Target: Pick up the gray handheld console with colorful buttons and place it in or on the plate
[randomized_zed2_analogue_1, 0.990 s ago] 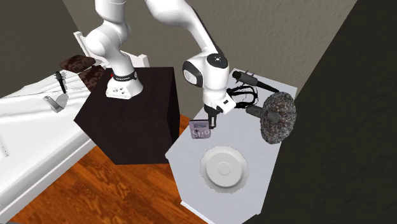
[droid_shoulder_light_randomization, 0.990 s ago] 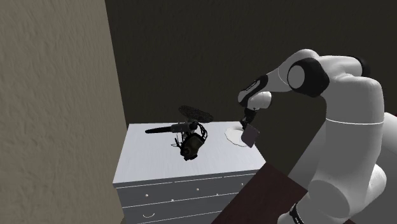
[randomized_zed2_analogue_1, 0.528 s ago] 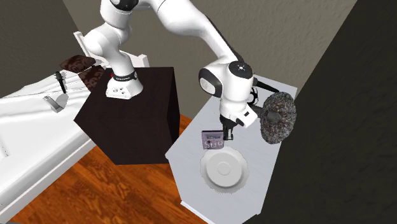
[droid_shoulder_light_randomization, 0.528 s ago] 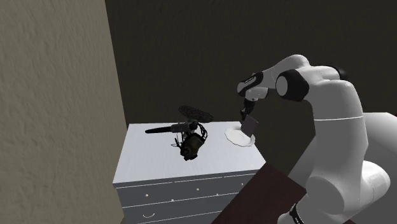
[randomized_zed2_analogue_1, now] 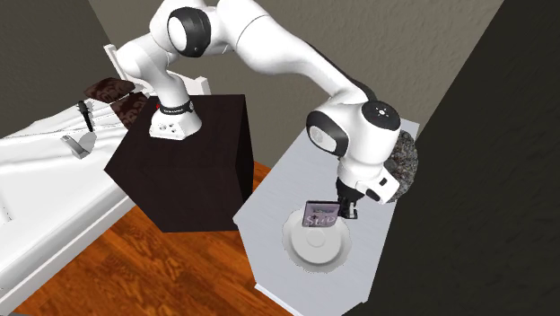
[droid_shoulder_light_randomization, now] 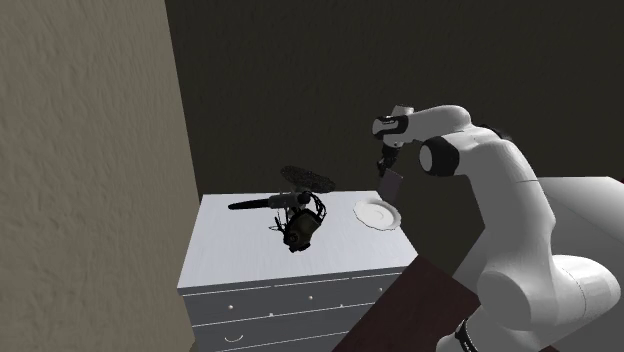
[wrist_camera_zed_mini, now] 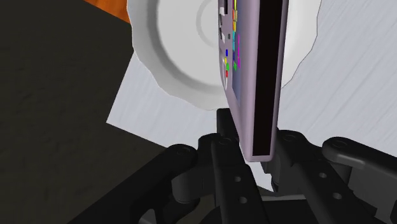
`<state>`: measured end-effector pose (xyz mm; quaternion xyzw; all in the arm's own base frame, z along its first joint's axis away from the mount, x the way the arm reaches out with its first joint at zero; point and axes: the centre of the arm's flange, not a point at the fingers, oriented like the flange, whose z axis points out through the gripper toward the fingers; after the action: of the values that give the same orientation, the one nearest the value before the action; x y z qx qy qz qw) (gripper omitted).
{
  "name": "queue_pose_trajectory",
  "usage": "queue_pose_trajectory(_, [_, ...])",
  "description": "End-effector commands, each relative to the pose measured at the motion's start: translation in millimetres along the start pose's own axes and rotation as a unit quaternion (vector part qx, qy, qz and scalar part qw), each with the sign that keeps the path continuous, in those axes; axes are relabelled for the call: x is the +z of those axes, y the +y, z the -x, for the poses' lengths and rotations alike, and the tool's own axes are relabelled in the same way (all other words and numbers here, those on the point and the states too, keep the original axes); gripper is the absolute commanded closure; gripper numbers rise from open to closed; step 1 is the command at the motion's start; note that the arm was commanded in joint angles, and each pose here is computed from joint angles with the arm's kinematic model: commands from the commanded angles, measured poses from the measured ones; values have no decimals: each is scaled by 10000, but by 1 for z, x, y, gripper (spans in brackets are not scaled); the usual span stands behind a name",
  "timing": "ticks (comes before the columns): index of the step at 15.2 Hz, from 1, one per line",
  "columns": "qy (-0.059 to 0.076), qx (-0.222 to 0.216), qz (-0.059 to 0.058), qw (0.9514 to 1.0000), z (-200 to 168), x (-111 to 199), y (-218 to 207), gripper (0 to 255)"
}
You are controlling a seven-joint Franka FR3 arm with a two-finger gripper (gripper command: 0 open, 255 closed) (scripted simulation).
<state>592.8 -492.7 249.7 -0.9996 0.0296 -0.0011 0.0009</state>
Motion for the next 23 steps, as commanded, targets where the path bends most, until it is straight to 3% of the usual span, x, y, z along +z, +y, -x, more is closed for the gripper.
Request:
queue_pose_trajectory(1, [1,-4,-1,10000,-3,6,2,255])
queue_pose_trajectory(19, [1,-4,-1,10000,-3,106,2,255])
queue_pose_trajectory(23, [1,-4,-1,10000,-3,106,2,255])
